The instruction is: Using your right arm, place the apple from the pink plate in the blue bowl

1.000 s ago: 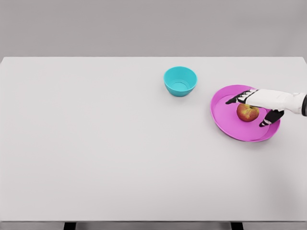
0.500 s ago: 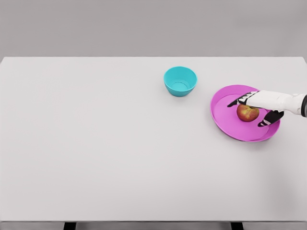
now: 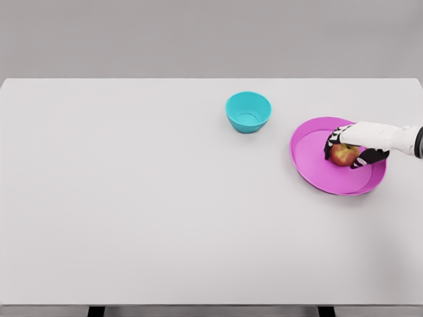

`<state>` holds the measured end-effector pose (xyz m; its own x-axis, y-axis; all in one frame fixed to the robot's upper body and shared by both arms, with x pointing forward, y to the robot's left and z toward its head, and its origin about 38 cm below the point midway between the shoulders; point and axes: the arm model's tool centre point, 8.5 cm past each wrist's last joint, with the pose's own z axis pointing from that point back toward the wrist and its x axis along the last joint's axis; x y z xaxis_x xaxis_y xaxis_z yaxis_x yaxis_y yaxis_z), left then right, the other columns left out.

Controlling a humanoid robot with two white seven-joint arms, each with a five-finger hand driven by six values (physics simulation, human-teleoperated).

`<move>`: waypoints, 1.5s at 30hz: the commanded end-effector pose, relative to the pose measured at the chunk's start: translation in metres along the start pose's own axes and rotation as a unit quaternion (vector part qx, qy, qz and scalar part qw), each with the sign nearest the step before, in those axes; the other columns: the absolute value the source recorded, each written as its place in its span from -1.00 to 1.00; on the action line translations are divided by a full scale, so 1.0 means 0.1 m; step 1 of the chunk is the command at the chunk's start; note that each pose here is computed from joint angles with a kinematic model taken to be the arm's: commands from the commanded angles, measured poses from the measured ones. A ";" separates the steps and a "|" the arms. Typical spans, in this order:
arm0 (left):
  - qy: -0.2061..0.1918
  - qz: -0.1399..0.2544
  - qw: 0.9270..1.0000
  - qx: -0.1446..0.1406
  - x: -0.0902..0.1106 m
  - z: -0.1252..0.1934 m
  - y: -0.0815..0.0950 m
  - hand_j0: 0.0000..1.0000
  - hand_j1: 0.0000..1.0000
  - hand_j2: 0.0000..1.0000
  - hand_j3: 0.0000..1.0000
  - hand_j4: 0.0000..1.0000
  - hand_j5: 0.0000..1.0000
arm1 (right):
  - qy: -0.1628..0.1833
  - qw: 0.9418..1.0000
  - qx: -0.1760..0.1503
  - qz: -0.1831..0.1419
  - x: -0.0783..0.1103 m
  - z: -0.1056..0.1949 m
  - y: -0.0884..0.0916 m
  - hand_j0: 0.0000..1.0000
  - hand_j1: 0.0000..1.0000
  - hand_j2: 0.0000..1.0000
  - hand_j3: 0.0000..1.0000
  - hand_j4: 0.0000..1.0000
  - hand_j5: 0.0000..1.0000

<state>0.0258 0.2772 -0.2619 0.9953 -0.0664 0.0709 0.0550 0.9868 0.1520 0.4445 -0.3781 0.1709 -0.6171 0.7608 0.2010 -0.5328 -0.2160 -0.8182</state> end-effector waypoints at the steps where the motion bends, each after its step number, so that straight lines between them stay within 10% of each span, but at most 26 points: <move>1: 0.000 0.000 1.000 0.000 0.00 0.00 0.00 1.00 1.00 1.00 1.00 1.00 1.00 | 0.000 1.000 -0.003 -0.002 0.00 0.01 -0.01 -0.06 -0.06 -0.06 -0.06 -0.06 -0.06; 45: 0.000 0.000 1.000 0.000 0.00 0.00 0.00 1.00 1.00 1.00 1.00 1.00 1.00 | -0.042 0.995 -0.089 -0.002 0.30 -0.84 -1.02 -0.07 -0.07 -0.07 -0.07 -0.07 -0.07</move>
<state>0.0258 0.2772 -0.2619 0.9953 -0.0661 0.0709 0.0547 0.9869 0.1521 0.5283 -0.2858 0.2181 -0.6673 0.7080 0.2311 -0.4229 -0.1048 -0.9001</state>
